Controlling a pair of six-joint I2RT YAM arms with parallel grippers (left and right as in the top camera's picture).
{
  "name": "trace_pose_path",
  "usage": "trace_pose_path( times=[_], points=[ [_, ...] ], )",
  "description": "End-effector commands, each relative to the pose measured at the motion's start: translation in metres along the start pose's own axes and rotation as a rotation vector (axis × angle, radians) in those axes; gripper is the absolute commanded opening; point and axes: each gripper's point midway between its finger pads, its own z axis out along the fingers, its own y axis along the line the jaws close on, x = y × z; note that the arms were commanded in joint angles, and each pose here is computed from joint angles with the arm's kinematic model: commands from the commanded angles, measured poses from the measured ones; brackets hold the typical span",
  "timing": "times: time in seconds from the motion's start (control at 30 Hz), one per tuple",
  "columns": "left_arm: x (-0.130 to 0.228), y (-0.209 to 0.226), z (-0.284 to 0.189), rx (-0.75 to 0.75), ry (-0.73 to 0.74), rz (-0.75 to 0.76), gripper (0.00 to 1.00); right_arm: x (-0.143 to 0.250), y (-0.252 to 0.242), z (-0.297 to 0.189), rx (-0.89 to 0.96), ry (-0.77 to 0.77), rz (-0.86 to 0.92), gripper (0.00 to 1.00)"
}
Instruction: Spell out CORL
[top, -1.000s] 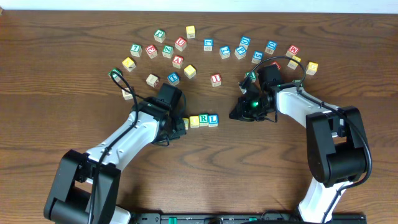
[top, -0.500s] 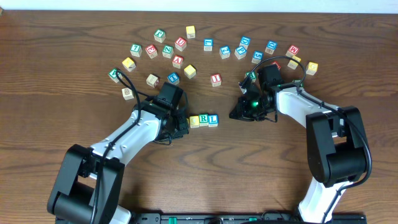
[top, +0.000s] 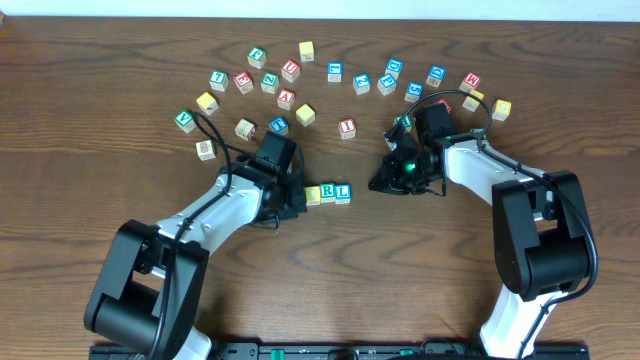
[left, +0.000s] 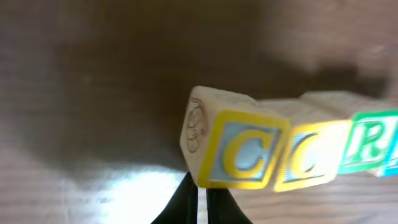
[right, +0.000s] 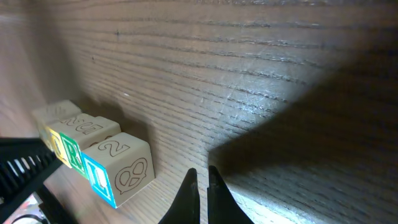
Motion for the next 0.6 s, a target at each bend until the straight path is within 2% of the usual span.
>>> trace_pose_path(
  times=[0.0, 0.37, 0.57],
  points=[
    [-0.008, -0.008, 0.000, 0.024, -0.018, 0.024, 0.08, 0.004, 0.000, 0.004, 0.000, 0.014, 0.010, 0.01],
    [-0.007, -0.009, -0.001, 0.030, -0.014, 0.026, 0.08, 0.004, -0.001, 0.004, 0.002, 0.014, 0.012, 0.01],
    [-0.012, -0.021, -0.020, 0.071, -0.047, 0.091, 0.07, 0.005, -0.001, 0.004, 0.004, 0.017, 0.032, 0.01]
  ],
)
